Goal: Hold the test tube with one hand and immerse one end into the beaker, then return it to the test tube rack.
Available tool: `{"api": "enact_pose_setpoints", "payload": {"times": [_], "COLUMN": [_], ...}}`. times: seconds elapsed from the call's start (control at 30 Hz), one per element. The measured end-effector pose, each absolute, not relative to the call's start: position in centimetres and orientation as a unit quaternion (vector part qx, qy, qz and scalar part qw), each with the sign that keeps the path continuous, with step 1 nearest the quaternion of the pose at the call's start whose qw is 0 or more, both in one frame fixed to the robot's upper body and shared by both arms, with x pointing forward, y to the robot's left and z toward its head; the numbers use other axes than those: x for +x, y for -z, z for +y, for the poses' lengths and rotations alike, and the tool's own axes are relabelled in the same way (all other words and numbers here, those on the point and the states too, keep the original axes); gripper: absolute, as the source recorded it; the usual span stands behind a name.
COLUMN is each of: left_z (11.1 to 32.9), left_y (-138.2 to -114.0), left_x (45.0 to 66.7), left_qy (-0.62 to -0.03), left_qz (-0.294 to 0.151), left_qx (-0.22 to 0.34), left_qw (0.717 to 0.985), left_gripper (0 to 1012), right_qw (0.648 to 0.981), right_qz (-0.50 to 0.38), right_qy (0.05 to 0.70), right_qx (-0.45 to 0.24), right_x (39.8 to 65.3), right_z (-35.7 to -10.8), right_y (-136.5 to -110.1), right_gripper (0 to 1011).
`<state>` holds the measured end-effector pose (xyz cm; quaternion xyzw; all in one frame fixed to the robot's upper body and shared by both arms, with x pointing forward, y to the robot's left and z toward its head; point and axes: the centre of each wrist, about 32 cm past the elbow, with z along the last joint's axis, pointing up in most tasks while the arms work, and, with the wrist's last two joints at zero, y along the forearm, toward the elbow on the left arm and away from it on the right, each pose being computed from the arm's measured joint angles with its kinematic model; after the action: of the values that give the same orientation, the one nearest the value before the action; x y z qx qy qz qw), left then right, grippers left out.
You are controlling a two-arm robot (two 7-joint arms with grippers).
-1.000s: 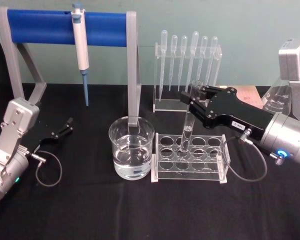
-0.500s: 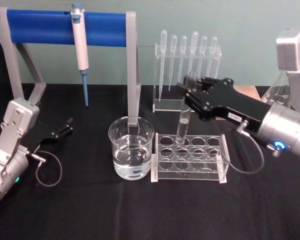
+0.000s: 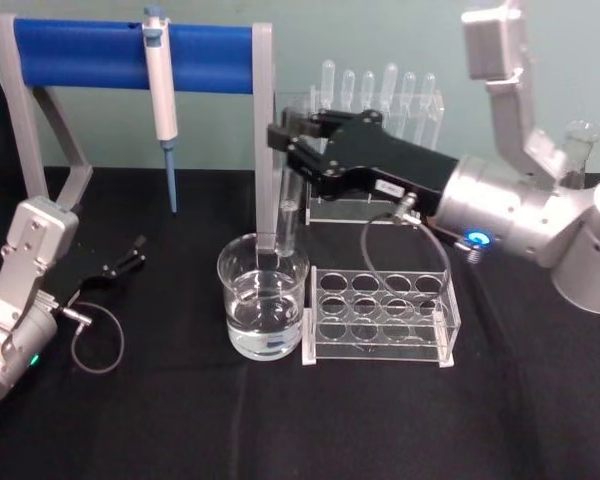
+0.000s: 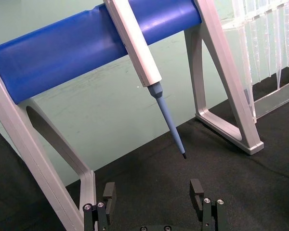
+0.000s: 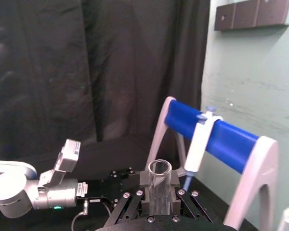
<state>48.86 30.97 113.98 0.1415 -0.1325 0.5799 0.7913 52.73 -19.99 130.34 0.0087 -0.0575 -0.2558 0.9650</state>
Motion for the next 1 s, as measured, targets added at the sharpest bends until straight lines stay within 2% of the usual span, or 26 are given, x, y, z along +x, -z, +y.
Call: {"api": "enact_pose_setpoints", "payload": {"times": [0.3, 1.0], "left_z": [31.0, 31.0], "left_y": [-114.0, -114.0], "left_x": [48.9, 48.9], "left_qy": [-0.580, -0.580], "left_qz": [-0.132, -0.132], "left_qx": [0.141, 0.141], "left_qw": [0.791, 0.791], "left_gripper": [1000, 1000], "right_qw": [0.971, 0.970], "right_qz": [-0.042, -0.045], "right_qy": [0.236, 0.238], "right_qx": [0.000, -0.029], "right_x": [54.1, 54.3], "right_z": [-17.7, -17.5], "right_y": [-127.7, -121.7], "right_gripper": [224, 224]}}
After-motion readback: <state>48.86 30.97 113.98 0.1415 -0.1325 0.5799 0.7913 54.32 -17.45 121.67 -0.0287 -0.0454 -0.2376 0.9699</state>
